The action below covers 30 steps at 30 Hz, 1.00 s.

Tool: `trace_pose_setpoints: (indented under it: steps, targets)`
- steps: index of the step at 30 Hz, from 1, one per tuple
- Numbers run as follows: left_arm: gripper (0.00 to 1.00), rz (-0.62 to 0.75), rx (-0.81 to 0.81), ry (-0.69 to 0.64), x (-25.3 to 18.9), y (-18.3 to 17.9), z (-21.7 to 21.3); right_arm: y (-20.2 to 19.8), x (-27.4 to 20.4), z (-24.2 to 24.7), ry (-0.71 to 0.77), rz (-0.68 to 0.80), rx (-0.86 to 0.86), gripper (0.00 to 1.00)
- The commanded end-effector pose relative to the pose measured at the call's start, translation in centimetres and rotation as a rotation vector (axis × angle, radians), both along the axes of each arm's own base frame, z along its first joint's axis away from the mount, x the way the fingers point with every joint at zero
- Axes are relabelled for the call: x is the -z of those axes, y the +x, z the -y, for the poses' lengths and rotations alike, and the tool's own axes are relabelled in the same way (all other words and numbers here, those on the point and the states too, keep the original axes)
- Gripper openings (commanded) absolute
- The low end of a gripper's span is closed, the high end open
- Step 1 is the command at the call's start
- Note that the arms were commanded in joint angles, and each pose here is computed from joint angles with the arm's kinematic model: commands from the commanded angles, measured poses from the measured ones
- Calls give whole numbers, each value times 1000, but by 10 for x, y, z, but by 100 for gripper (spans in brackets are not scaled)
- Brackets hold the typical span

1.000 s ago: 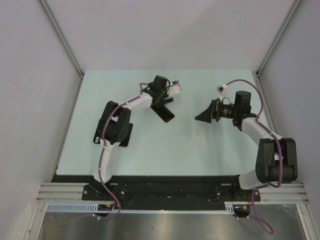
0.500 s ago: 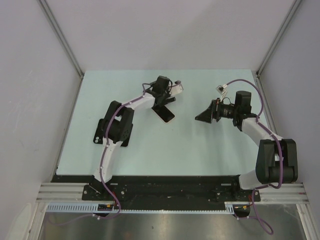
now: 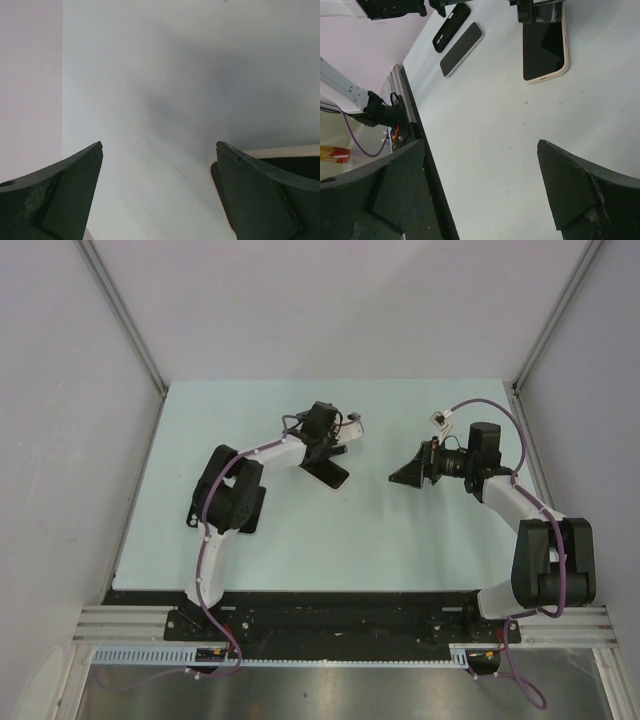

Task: Take the phone out of the phone case
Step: Adjust the phone at the center of the board.

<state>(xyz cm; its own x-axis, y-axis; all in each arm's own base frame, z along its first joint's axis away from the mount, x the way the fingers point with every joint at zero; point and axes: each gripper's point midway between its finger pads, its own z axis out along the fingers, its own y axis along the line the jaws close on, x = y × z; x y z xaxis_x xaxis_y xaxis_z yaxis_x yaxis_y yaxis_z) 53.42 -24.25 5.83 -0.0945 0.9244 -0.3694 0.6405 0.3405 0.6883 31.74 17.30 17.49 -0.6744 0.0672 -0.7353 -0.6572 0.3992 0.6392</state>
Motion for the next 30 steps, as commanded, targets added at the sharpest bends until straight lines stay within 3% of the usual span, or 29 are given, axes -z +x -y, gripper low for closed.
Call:
trace_pose_setpoints:
  steps: [1,14,20,26,30]
  targets:
    - [100,-106,7,54,-4,-39,-22,2,-17,-2,-12,84,-9,100]
    - [100,-410,182,-10,28,-128,-21,1,-19,-1,-14,91,-6,100]
    - [100,-372,176,-128,-3,-111,-10,1,-18,-1,-17,89,-6,100]
    - [100,-397,480,-93,-32,-134,-2,2,-17,0,-24,99,-3,100]
    - [100,-423,587,-63,-30,-143,-6,0,-18,-1,-25,103,-7,100]
